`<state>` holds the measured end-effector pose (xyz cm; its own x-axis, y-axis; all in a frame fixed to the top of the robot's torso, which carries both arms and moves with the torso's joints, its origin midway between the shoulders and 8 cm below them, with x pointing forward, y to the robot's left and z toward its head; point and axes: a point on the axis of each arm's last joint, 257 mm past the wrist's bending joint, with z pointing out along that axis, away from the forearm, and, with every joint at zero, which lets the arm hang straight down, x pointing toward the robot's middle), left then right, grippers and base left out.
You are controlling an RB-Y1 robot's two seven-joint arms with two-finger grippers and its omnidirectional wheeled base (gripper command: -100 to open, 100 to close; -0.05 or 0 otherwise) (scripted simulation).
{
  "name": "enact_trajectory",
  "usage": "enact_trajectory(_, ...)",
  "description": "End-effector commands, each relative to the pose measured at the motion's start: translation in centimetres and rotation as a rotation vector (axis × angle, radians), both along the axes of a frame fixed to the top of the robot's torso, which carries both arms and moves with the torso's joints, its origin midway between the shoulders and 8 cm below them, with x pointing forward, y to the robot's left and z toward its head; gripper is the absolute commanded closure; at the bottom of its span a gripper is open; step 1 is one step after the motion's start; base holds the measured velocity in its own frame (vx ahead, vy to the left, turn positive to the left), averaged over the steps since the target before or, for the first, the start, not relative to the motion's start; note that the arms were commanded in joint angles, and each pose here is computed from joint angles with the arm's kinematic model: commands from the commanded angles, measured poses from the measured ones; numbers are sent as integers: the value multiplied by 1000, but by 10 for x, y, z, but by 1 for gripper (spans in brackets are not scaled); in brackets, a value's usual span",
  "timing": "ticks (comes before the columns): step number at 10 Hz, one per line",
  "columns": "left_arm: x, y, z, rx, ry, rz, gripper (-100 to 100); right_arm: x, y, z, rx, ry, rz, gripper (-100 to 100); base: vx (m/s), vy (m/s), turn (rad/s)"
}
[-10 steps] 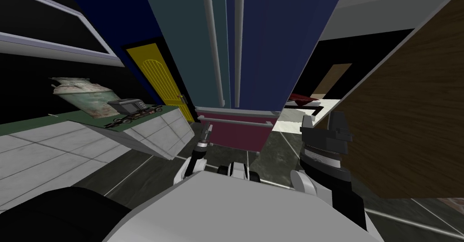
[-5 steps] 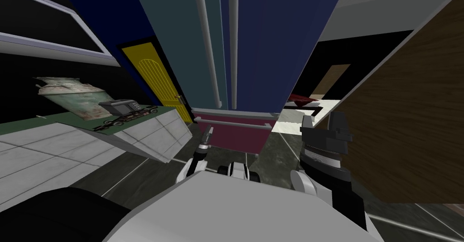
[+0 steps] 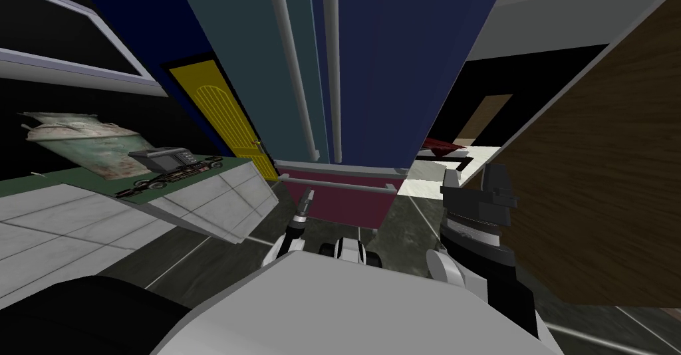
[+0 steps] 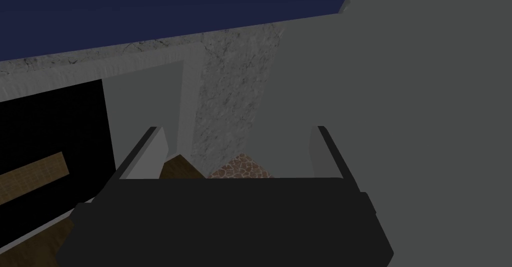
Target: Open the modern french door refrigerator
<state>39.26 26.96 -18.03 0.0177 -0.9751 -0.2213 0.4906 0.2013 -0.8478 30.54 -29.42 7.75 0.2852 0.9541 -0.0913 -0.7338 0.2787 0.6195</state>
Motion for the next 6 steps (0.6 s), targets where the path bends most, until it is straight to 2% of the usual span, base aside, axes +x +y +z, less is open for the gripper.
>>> enact_trajectory(1,-1,-2,-17,3,11,-6,-100,0,0,0,0,0,0,0,109,-59,-12)
enact_trajectory(6,-4,-3,-45,0,40,-10,-100,0,0,0,0,0,0,0,75,-52,-9)
